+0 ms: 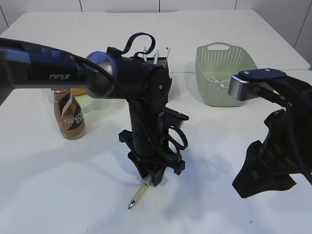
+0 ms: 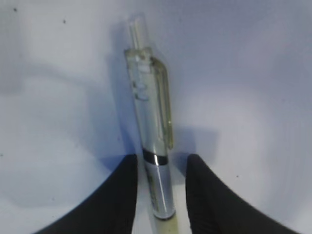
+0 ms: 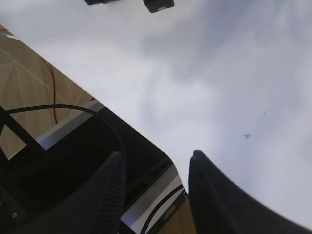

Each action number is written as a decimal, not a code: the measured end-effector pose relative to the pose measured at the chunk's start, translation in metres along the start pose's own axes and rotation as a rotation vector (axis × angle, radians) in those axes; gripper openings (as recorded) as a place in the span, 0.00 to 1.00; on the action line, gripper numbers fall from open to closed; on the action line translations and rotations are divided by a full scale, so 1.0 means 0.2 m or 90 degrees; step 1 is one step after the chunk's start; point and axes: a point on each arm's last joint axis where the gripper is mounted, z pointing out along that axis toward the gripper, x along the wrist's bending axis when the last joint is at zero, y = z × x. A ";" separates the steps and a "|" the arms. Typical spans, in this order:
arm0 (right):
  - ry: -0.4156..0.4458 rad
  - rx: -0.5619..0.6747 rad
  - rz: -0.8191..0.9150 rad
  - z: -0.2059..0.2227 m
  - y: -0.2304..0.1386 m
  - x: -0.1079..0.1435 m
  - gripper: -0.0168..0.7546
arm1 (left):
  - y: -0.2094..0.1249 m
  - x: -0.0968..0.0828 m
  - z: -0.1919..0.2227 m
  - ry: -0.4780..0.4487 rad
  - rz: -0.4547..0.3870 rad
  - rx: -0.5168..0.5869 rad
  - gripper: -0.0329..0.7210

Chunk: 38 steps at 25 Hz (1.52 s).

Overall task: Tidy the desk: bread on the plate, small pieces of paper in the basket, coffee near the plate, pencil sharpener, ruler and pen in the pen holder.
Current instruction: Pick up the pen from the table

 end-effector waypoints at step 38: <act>0.001 0.000 0.001 0.00 0.00 0.00 0.48 | 0.00 0.00 -0.06 -0.010 -0.002 -0.027 0.13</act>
